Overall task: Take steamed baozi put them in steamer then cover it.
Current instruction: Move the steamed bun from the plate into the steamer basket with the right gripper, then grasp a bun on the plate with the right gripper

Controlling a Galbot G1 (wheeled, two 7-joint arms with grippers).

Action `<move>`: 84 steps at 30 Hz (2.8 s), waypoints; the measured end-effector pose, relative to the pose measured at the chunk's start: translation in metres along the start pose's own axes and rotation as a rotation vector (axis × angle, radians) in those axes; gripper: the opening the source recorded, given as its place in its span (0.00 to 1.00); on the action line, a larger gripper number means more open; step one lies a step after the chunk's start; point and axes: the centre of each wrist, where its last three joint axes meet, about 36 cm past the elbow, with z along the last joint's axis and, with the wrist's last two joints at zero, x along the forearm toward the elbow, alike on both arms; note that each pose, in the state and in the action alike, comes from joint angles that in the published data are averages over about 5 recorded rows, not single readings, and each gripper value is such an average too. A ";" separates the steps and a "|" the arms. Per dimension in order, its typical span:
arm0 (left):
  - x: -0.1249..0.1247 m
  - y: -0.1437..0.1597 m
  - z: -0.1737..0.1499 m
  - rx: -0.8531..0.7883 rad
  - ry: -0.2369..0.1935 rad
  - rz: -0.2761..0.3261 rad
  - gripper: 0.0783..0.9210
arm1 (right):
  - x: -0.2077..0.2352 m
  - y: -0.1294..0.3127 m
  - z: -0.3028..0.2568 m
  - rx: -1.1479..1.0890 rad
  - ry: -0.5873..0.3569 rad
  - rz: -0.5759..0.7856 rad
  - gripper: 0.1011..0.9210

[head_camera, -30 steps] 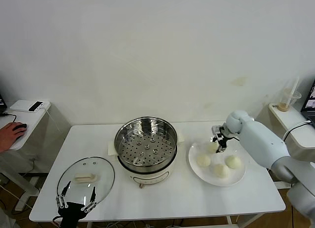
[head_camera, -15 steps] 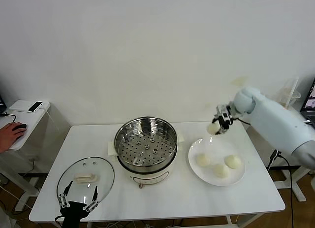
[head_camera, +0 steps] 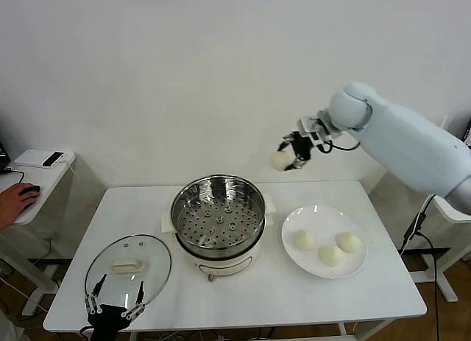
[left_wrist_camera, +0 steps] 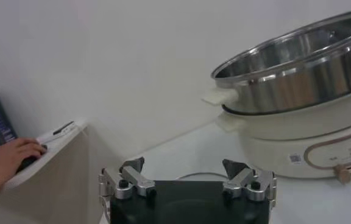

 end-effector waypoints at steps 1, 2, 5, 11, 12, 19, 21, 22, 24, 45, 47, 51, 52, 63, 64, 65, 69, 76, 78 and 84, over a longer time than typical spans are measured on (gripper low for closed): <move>0.000 0.001 0.000 0.000 0.000 -0.001 0.88 | -0.006 -0.002 -0.007 0.024 -0.009 -0.007 0.61; 0.000 0.002 0.000 0.000 -0.001 -0.002 0.88 | -0.013 -0.005 -0.013 0.048 -0.017 -0.014 0.61; -0.002 0.004 -0.001 0.000 -0.004 -0.008 0.88 | -0.034 -0.009 -0.031 0.122 -0.036 -0.038 0.61; -0.003 0.008 -0.001 -0.002 -0.006 -0.025 0.88 | -0.075 -0.012 -0.057 0.283 -0.042 -0.085 0.61; -0.003 0.009 -0.001 -0.002 -0.006 -0.029 0.88 | -0.082 -0.011 -0.059 0.310 -0.040 -0.093 0.61; -0.004 0.010 0.002 -0.004 -0.001 -0.043 0.88 | -0.123 -0.007 -0.073 0.495 -0.027 -0.125 0.61; -0.004 0.011 0.002 -0.004 -0.002 -0.046 0.88 | -0.133 -0.007 -0.076 0.543 -0.023 -0.128 0.61; -0.004 0.012 0.001 -0.005 -0.003 -0.049 0.88 | -0.137 -0.007 -0.077 0.565 -0.022 -0.129 0.61; -0.004 0.012 0.001 -0.006 -0.005 -0.053 0.88 | -0.145 -0.007 -0.079 0.608 -0.019 -0.131 0.61; -0.005 0.015 -0.002 -0.015 -0.017 -0.059 0.88 | -0.188 -0.015 -0.089 0.818 -0.009 -0.158 0.77; -0.004 0.015 -0.004 -0.016 -0.020 -0.059 0.88 | -0.186 -0.017 -0.088 0.818 -0.008 -0.155 0.82; -0.003 0.015 -0.008 -0.016 -0.029 -0.059 0.88 | -0.177 -0.021 -0.087 0.796 -0.005 -0.151 0.88; -0.003 0.016 -0.009 -0.017 -0.030 -0.059 0.88 | -0.173 -0.022 -0.086 0.783 -0.003 -0.150 0.88; -0.002 0.022 -0.016 -0.022 -0.044 -0.054 0.88 | -0.089 -0.024 -0.077 0.484 0.082 -0.095 0.88; -0.002 0.022 -0.017 -0.021 -0.046 -0.054 0.88 | -0.079 -0.022 -0.073 0.446 0.093 -0.089 0.88; -0.002 0.023 -0.018 -0.020 -0.049 -0.053 0.88 | -0.069 -0.019 -0.069 0.407 0.103 -0.083 0.88; -0.003 0.023 -0.021 -0.019 -0.057 -0.046 0.88 | -0.029 0.001 -0.049 0.247 0.140 -0.070 0.88; -0.005 0.027 -0.025 -0.020 -0.071 -0.039 0.88 | 0.023 0.060 -0.001 0.001 0.189 -0.081 0.88; -0.007 0.029 -0.026 -0.021 -0.073 -0.039 0.88 | 0.031 0.081 0.013 -0.056 0.201 -0.091 0.88; -0.009 0.032 -0.026 -0.026 -0.079 -0.040 0.88 | 0.034 0.138 0.045 -0.185 0.230 -0.125 0.88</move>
